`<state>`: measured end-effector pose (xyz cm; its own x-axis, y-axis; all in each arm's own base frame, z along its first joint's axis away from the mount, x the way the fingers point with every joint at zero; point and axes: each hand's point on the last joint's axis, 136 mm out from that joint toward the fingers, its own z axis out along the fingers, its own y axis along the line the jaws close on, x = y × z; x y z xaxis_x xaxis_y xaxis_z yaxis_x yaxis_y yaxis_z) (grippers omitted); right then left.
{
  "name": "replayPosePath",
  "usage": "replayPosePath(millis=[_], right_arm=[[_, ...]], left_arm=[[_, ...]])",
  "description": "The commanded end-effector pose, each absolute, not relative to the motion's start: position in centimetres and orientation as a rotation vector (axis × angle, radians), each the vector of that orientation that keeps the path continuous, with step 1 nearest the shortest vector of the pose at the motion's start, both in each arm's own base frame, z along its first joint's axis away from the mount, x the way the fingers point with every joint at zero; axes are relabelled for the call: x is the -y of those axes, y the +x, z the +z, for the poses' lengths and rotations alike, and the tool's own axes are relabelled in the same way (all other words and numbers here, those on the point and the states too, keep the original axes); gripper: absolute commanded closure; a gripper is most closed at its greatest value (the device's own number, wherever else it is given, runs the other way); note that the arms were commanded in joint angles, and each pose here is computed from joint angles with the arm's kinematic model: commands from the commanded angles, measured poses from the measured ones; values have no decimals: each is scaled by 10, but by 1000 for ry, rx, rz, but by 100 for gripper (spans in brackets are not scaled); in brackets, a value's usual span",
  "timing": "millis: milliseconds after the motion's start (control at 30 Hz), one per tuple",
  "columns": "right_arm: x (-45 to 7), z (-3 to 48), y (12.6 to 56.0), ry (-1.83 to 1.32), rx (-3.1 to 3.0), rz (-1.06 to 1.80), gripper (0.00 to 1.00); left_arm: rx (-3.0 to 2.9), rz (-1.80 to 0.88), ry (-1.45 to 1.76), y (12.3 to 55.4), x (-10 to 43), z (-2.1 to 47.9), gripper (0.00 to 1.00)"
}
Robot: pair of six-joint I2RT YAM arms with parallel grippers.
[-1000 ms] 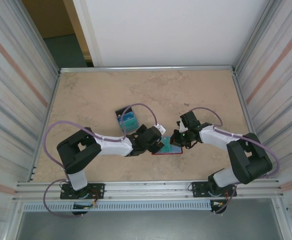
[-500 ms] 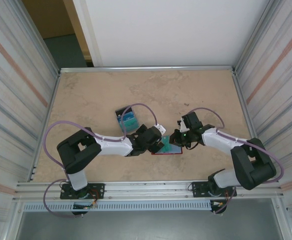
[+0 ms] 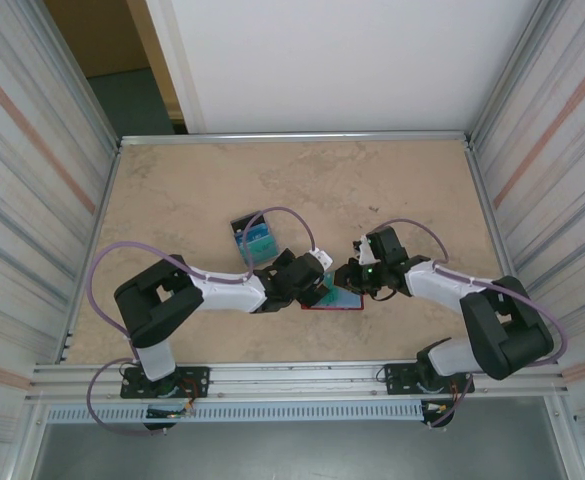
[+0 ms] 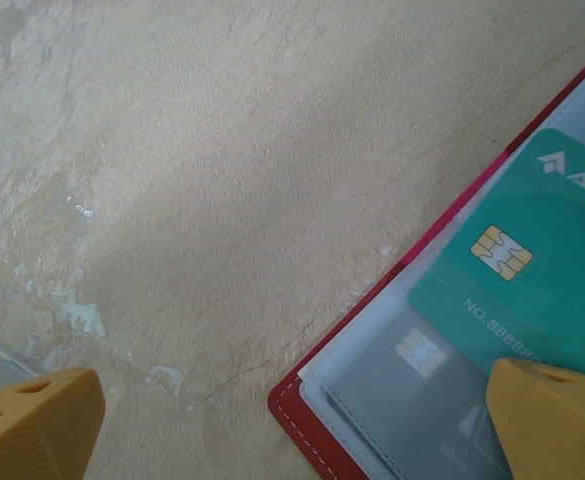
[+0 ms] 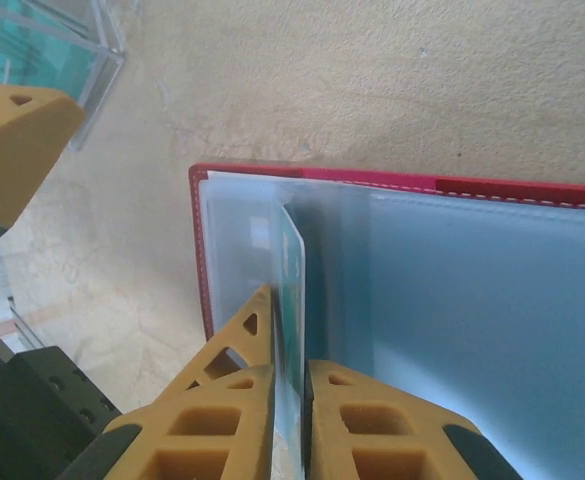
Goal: Take the credit cards out of the card holder
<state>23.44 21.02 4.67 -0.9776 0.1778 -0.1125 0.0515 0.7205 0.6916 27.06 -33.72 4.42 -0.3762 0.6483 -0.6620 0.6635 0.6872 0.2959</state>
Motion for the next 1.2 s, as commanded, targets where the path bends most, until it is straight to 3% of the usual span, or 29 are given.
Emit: replayPosePath(millis=[0,233,733,1167], right_arm=[[-213,42,234,204,-2758,1132,86],[-201,35,234,196,-2808,993,96],[-177,62,231,115,-2782,811,100],[-187,118,233,-41,-2555,942,100]], left_arm=[[-2123,-14,1015,265,336,36,1],[-2122,-4,1004,265,332,39,1],[-2124,0,971,265,327,46,1],[-2066,-31,797,273,315,117,1]])
